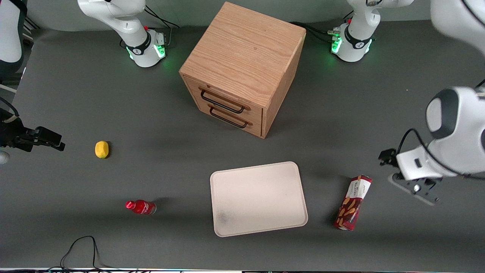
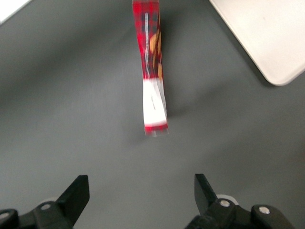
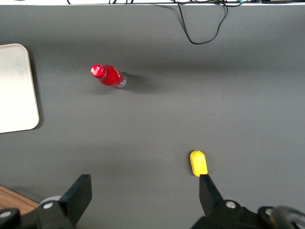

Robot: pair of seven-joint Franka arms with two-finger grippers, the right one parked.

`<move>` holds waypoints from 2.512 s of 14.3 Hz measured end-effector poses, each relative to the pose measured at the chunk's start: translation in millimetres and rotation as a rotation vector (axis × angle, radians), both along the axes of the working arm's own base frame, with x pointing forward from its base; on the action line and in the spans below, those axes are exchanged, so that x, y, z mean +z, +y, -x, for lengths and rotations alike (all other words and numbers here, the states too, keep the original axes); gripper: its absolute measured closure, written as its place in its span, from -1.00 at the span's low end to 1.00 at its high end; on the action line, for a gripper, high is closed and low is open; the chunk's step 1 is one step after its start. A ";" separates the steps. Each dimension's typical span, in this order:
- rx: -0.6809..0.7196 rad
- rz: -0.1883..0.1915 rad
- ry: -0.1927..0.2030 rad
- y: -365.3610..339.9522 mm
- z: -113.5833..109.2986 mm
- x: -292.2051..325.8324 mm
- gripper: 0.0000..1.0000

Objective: Place red cookie box on tray
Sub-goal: 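Close the left gripper on the end of the red shortbread box, then lift the box and carry it over the white tray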

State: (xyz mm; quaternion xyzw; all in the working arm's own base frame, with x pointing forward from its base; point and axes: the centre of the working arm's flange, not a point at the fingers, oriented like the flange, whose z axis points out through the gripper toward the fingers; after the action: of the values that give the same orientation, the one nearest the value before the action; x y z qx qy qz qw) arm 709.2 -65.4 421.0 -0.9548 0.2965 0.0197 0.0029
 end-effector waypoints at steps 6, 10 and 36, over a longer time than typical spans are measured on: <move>-0.043 0.044 -0.086 -57.0 -33.0 -95.2 -1.00; -0.032 0.026 -0.131 -53.5 -38.0 -129.0 -0.99; 0.398 0.142 -0.064 -51.1 -10.3 -24.1 0.81</move>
State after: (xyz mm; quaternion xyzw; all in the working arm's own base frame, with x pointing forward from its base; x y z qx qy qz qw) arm 719.5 -116.5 396.9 -0.9925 0.1025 -0.0314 -0.0588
